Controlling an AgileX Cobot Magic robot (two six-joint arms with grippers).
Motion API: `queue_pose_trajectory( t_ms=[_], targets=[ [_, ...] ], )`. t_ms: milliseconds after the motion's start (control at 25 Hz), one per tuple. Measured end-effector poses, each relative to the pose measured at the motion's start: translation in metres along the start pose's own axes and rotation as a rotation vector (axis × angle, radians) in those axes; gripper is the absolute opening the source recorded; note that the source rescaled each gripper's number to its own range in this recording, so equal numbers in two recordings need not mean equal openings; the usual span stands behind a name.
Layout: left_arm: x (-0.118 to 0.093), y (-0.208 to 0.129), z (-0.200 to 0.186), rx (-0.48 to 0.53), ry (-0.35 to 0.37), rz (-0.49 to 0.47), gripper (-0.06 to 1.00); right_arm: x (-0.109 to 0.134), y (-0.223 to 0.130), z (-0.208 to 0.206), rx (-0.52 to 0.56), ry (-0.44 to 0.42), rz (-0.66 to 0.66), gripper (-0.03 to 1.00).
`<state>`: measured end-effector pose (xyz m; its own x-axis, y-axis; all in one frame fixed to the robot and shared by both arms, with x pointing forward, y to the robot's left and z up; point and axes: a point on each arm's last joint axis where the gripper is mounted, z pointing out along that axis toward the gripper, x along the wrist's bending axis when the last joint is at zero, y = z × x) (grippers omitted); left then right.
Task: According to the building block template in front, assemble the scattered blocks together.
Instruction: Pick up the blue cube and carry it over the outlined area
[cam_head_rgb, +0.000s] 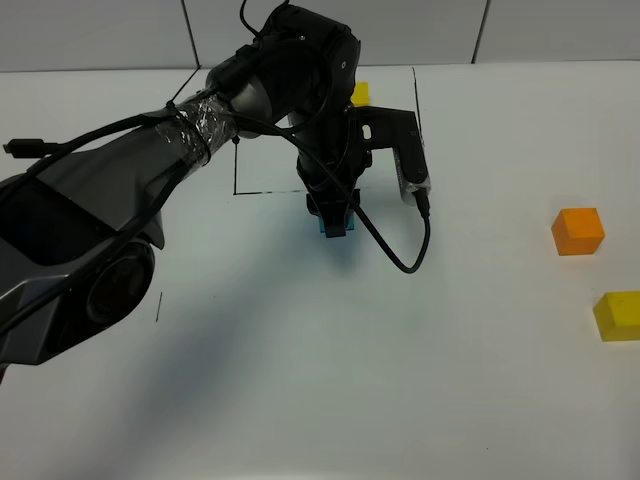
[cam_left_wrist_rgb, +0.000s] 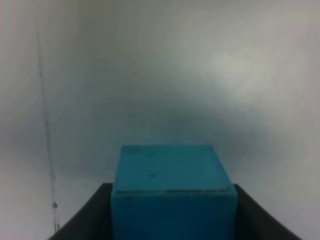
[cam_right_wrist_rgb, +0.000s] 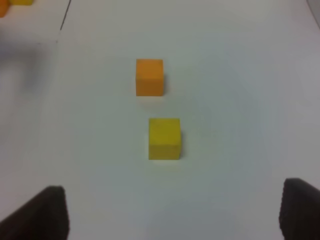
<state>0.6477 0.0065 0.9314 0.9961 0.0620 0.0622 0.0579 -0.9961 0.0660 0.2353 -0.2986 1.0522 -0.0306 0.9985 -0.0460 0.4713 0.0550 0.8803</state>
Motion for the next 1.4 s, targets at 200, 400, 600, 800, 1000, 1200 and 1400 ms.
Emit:
queue_pose_trajectory(
  t_ms=[200,400,600,800,1000,1200,1400],
  targets=[
    [-0.001,0.002,0.016,0.014,-0.023,0.014,0.0,0.0,0.0,0.0,0.0,0.0,0.0,0.72],
    [-0.002,0.003,0.026,0.027,-0.035,0.057,0.0,0.0,0.0,0.0,0.0,0.0,0.0,0.72],
    [-0.001,0.003,0.026,0.028,-0.034,0.062,0.0,0.0,0.0,0.0,0.0,0.0,0.0,0.72],
    [-0.001,0.003,0.026,0.028,-0.034,0.063,0.0,0.0,0.0,0.0,0.0,0.0,0.0,0.72],
    [-0.002,0.003,0.03,0.032,-0.04,0.064,0.0,0.0,0.0,0.0,0.0,0.0,0.0,0.72],
    [-0.001,0.003,0.03,0.031,-0.039,0.065,0.0,0.0,0.0,0.0,0.0,0.0,0.0,0.72],
    [-0.001,0.003,0.03,0.031,-0.039,0.065,0.0,0.0,0.0,0.0,0.0,0.0,0.0,0.72]
  ],
)
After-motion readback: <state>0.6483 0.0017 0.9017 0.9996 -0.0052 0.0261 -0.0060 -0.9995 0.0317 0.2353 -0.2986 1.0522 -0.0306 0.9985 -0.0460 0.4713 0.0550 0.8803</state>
